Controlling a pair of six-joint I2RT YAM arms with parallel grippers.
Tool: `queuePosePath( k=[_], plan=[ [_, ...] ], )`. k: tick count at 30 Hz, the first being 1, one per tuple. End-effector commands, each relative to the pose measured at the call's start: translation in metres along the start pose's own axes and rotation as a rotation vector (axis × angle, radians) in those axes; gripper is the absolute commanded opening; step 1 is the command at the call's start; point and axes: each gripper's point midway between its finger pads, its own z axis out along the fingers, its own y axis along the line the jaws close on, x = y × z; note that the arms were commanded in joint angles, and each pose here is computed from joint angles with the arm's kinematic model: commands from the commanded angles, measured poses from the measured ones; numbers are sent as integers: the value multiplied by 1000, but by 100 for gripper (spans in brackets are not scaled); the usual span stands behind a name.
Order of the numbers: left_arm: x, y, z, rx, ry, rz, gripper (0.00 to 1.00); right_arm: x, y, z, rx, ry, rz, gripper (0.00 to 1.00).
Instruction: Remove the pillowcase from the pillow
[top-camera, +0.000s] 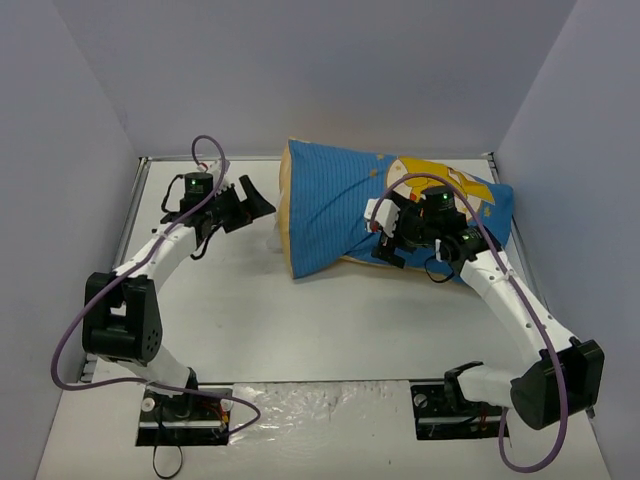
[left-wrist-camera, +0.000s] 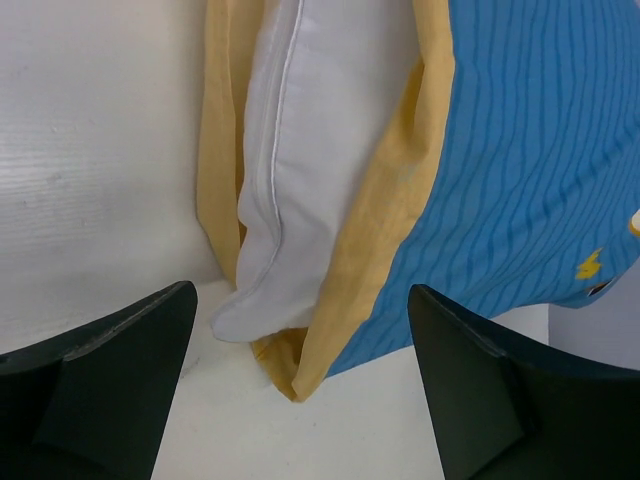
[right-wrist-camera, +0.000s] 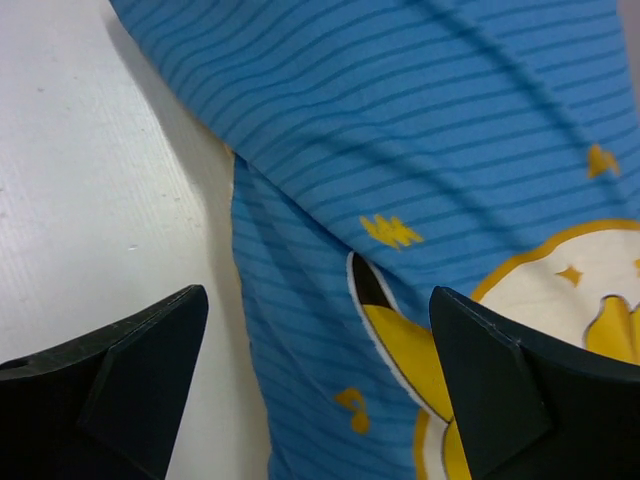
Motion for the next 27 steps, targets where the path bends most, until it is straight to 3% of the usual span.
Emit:
queuePosePath(
  k=[1,6,13,21,27],
  plan=[
    [-36,-17,-8,61,-89,46,85,-24,-41,-4,129,8,-144,88],
    [-10,1,-10,9,23,120,88,-12,-35,22,75,87,-269,89],
    [0,4,-21,-58,38,224,87,-18,-35,40,41,125,-450,86],
    [33,16,-24,-243,133,471,87,-4,-35,66,-18,165,-484,69],
    [40,33,-9,-285,189,488,78,-6,-37,63,-5,160,-465,68]
  ],
)
